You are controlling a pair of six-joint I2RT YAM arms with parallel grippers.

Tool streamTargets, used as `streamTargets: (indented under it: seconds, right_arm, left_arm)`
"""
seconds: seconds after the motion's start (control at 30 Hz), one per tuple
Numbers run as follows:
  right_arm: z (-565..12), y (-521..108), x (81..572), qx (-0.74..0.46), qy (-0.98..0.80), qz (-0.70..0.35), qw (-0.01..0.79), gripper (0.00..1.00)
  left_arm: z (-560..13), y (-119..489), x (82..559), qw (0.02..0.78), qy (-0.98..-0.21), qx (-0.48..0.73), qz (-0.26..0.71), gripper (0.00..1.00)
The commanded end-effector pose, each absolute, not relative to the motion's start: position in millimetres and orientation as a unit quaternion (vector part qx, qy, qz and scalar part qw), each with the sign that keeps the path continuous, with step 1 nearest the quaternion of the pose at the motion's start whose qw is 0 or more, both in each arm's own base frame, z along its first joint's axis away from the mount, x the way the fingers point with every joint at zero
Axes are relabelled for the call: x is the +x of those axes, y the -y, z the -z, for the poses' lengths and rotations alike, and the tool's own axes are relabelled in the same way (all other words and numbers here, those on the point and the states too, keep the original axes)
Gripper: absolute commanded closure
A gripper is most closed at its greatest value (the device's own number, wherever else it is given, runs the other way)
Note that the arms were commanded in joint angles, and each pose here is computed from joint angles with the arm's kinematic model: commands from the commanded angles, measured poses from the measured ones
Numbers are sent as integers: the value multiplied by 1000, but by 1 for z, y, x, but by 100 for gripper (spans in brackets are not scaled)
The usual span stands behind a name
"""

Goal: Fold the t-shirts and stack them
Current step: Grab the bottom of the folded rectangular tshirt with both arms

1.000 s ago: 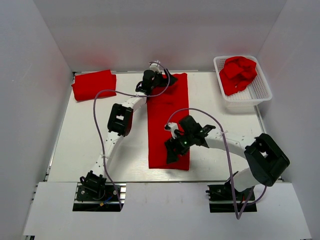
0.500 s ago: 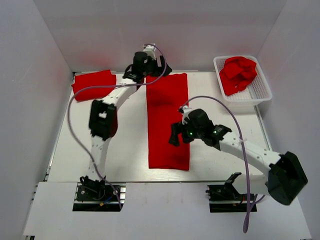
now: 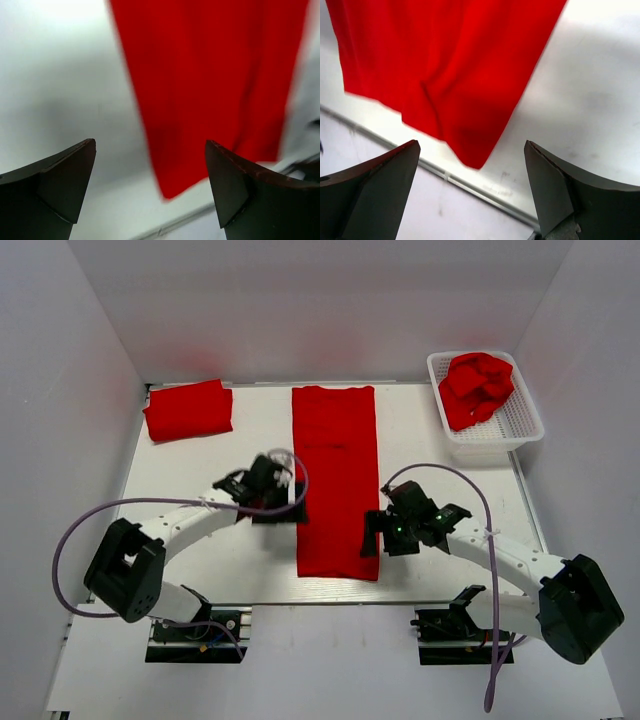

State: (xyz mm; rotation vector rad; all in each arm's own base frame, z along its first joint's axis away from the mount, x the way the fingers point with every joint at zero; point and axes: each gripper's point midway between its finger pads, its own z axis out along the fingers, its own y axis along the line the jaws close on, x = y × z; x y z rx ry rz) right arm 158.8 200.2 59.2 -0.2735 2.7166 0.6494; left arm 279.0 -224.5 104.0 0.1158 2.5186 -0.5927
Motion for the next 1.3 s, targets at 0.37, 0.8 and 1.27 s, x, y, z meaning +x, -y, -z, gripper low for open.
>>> streamTargets:
  seconds: [0.37, 0.8, 1.27]
  right_arm:
    - [-41, -209, 113, -108, -943, -301, 91, 10]
    - [-21, -208, 113, -105, -948, -292, 78, 50]
    - [-34, -216, 122, -125, -940, -302, 97, 100]
  left_arm:
    - [-39, 242, 134, 95, -958, 103, 249, 0]
    - [-3, 241, 112, 47, -971, 121, 199, 60]
    - [-33, 254, 147, 135, -966, 113, 190, 100]
